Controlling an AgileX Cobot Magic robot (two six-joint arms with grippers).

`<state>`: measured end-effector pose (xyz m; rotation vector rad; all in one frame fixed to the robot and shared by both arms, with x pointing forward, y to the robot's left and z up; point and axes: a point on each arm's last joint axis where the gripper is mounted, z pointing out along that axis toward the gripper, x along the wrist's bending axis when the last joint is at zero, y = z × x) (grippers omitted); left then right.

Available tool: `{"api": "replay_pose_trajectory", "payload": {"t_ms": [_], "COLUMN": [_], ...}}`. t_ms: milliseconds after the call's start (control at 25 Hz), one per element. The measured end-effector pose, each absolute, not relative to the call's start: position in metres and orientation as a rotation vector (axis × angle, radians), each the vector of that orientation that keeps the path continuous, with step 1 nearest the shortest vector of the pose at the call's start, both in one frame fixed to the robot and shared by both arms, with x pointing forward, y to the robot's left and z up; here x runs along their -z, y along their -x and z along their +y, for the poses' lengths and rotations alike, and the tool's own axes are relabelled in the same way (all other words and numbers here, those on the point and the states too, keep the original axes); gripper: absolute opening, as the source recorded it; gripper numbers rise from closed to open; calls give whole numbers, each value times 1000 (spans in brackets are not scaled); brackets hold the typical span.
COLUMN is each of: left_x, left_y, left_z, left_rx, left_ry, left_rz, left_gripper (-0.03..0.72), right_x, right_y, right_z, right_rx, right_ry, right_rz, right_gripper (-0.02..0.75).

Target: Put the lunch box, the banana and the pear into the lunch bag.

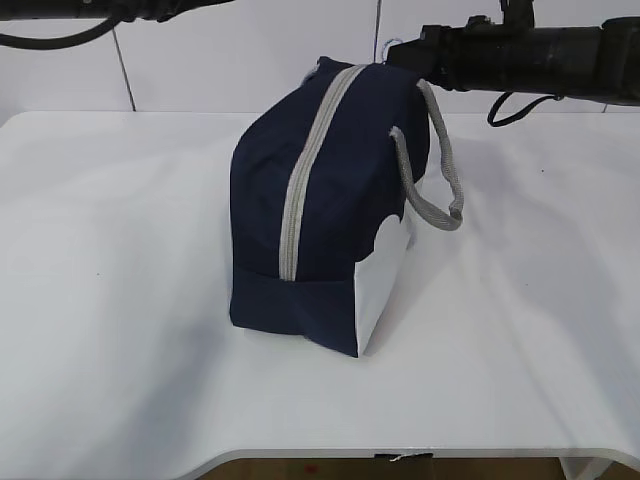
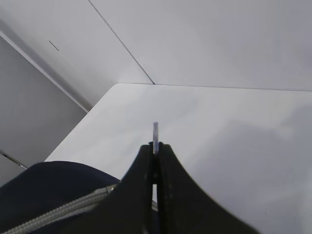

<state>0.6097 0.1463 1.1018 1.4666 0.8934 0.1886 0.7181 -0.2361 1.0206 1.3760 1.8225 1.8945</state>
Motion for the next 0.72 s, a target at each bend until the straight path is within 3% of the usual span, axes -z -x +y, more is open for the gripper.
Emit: {"api": "replay_pose_trajectory", "payload": {"t_ms": [280,720], "left_x": [-1083,-1062], "left_y": [-634,-636], "left_z": [112,86], "left_rx": [-219,-222], "left_ry": [-1560,-1596], "left_rz": [869,926], "left_gripper": [419,418], "right_x": [-1021,-1021], "right_y": [-718,-718], "right_z": [-236,-236], "right_rx": [-1896,-1899], "right_ry": [-1378,-1375], "right_rz": [1822,1826], "right_gripper": [6,6]}}
